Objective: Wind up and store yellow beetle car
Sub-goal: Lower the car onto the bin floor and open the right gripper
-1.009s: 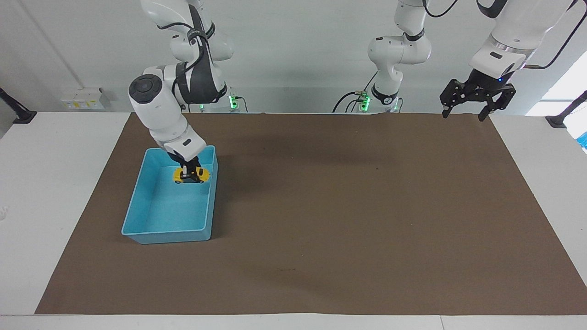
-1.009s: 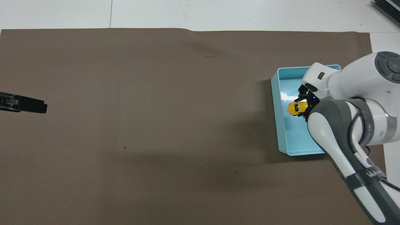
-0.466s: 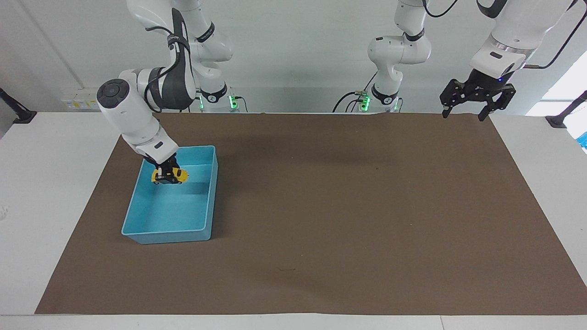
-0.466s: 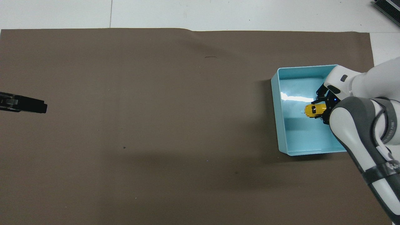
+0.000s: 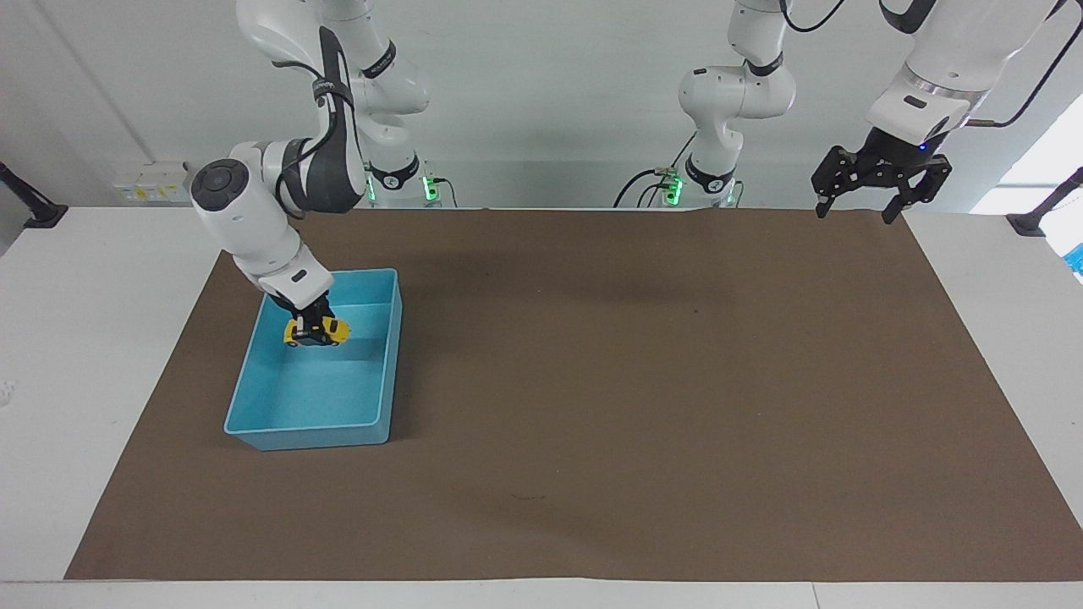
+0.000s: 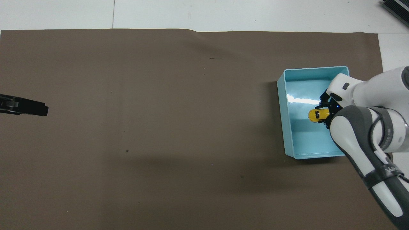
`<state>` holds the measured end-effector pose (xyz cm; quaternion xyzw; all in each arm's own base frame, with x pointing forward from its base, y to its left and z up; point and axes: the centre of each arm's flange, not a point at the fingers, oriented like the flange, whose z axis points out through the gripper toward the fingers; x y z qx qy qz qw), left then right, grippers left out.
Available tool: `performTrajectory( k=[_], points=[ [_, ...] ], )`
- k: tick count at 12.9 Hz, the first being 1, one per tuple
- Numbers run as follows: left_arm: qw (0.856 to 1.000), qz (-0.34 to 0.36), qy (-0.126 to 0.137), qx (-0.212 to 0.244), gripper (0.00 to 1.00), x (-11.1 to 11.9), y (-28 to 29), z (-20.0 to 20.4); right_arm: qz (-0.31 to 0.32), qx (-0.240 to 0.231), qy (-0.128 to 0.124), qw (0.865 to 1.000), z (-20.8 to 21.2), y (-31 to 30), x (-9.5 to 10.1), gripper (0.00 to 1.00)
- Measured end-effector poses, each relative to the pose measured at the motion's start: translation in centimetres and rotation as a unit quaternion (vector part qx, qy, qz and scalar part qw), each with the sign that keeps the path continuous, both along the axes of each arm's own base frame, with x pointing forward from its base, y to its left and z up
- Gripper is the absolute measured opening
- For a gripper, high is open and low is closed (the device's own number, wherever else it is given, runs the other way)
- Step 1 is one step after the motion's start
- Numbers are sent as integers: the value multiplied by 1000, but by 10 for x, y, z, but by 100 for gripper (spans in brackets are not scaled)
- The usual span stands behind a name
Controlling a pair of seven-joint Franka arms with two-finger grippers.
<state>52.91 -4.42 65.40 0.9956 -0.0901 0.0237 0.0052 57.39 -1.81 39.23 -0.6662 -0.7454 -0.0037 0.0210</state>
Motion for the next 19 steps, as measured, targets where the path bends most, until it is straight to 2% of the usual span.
performTrajectory(
  k=[9, 19],
  points=[
    [1000, 0, 0, 0, 100, 0, 0, 0, 4, 0, -18, 1000, -53, 5, -9, 49],
    [1000, 0, 0, 0, 100, 0, 0, 0, 4, 0, -11, 1000, -76, 6, -12, 49]
  ],
)
